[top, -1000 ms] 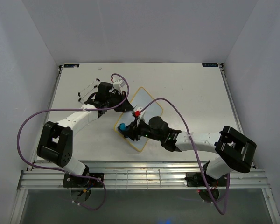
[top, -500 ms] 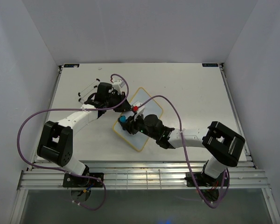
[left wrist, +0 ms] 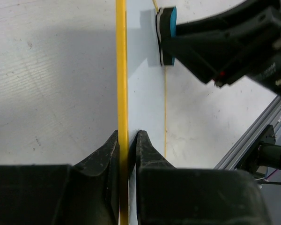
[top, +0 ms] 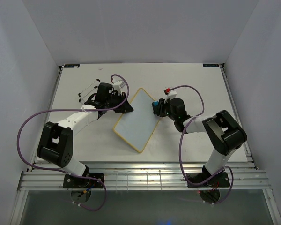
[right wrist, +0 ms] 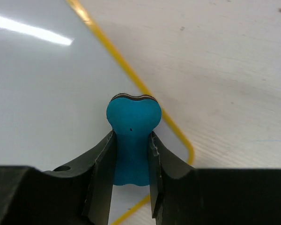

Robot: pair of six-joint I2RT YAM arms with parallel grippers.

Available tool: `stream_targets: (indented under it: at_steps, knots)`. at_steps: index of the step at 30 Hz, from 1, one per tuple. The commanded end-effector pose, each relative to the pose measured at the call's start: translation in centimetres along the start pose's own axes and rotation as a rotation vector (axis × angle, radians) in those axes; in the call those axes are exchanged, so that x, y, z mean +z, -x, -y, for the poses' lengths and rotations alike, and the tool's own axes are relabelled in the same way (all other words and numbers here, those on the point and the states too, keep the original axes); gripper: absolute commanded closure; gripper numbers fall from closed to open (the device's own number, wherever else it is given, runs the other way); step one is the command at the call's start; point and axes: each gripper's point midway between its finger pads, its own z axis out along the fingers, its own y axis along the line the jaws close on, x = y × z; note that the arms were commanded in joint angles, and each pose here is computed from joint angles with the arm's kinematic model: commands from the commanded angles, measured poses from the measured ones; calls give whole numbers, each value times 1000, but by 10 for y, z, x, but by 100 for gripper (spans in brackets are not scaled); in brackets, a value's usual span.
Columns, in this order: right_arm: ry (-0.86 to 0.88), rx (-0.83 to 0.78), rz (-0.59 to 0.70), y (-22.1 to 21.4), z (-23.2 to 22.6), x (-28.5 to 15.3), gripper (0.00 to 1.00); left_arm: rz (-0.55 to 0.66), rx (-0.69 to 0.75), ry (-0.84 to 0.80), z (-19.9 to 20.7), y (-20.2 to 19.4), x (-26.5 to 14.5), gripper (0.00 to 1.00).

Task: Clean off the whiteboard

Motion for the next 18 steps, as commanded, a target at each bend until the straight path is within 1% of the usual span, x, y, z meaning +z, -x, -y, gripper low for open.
stream_targets:
  at_steps: [1, 2, 4, 6, 7, 9, 11, 12, 14, 15, 16, 17, 18]
  knots:
    - [-10, 43, -229, -47, 33, 4, 92, -243, 60, 143, -32, -74, -8, 100]
    - [-19, 75, -251, -49, 47, 5, 92, -241, 64, 141, -33, -73, -8, 100]
    - [-11, 97, -254, -39, 50, -2, 92, -231, 73, 138, -30, -70, -9, 100]
    - [-36, 77, -223, -24, 54, -14, 92, -221, 81, 140, -30, -68, -10, 100]
    - [-58, 59, -171, -2, 53, -26, 92, -212, 83, 147, -30, -65, -12, 100]
    - [-102, 50, -210, 1, 58, -43, 92, -200, 90, 155, -31, -62, -13, 100]
    - [-138, 40, -214, 19, 64, -55, 92, -183, 103, 169, -31, -58, -16, 100]
    - [-174, 51, -297, 4, 69, -67, 92, -175, 110, 173, -31, -56, -18, 100]
    - [-230, 43, -334, 2, 79, -74, 92, -154, 122, 184, -30, -50, -22, 100]
    - [-272, 47, -395, -10, 86, -83, 92, -146, 127, 187, -29, -48, -23, 100]
    - [-294, 46, -415, -14, 89, -86, 92, -135, 130, 191, -28, -44, -25, 100]
    - [-323, 42, -438, -20, 95, -88, 89, -127, 131, 192, -27, -42, -27, 100]
    - [-338, 40, -451, -22, 97, -89, 88, -107, 141, 186, -23, -36, -30, 100]
